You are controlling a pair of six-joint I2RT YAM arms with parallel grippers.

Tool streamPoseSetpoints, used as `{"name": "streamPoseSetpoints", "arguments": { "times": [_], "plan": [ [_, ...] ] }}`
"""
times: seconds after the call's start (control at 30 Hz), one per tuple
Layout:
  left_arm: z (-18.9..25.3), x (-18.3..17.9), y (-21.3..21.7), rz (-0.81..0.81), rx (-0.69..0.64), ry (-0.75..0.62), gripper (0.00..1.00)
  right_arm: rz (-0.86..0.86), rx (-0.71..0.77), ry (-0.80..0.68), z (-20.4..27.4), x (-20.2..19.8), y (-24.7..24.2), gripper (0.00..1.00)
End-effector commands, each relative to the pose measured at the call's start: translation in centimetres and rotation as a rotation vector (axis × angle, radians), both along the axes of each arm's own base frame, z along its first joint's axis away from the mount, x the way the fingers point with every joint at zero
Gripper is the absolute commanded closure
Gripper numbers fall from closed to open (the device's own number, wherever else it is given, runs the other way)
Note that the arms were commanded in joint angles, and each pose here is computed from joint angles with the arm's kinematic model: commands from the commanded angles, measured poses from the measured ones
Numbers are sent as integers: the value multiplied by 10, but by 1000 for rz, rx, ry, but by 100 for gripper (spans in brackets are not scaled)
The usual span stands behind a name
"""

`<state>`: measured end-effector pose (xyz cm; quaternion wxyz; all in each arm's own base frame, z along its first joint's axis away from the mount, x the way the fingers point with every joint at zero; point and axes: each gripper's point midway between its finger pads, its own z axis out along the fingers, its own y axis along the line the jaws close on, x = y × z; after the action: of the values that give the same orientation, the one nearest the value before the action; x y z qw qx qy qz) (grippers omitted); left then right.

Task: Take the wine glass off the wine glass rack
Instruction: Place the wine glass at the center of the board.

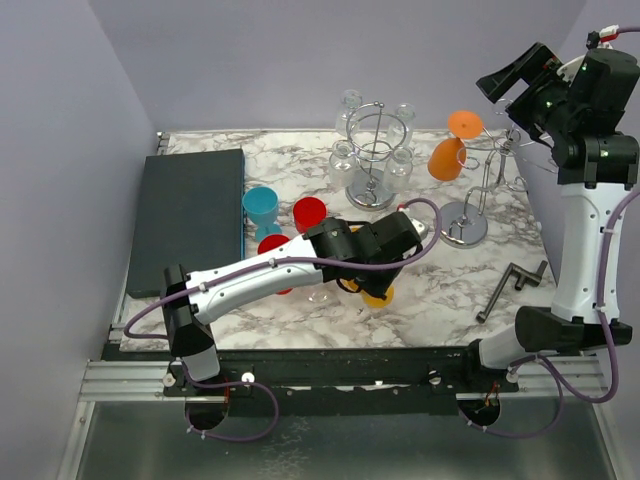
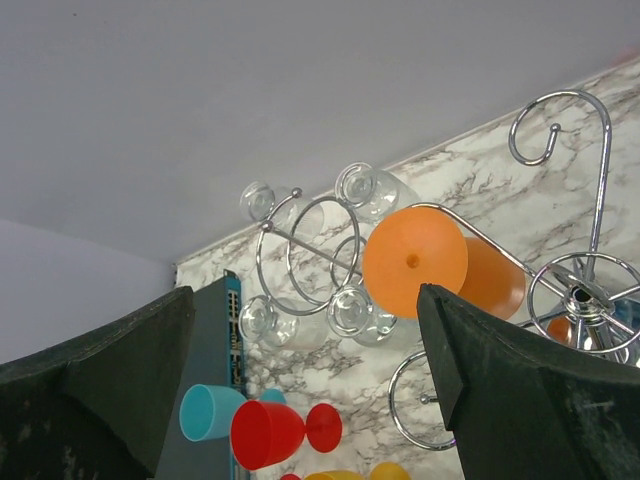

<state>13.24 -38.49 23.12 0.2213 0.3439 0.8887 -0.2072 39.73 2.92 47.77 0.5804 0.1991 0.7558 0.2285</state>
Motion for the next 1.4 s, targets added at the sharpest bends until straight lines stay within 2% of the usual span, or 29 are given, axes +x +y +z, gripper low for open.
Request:
{"name": "streamPoseSetpoints", "arguments": {
  "times": [0.0, 0.73, 0.87, 1.0, 1.37],
  "plan": [
    [-25, -6, 13, -30, 99, 5, 100, 38, 10, -76, 23, -15, 7, 0],
    [-91, -19, 36, -81, 290, 89, 100, 91, 40, -76, 17, -19, 18, 0],
    [-96, -19, 37, -79, 307, 91, 93, 94, 43, -77, 17, -21, 18, 0],
    [-97, -17, 37, -73, 310, 88, 82, 99, 45, -79, 17, -22, 19, 0],
    [-79, -16, 34, -66, 277, 62, 60, 112, 46, -83, 19, -25, 22, 0]
  ]
}}
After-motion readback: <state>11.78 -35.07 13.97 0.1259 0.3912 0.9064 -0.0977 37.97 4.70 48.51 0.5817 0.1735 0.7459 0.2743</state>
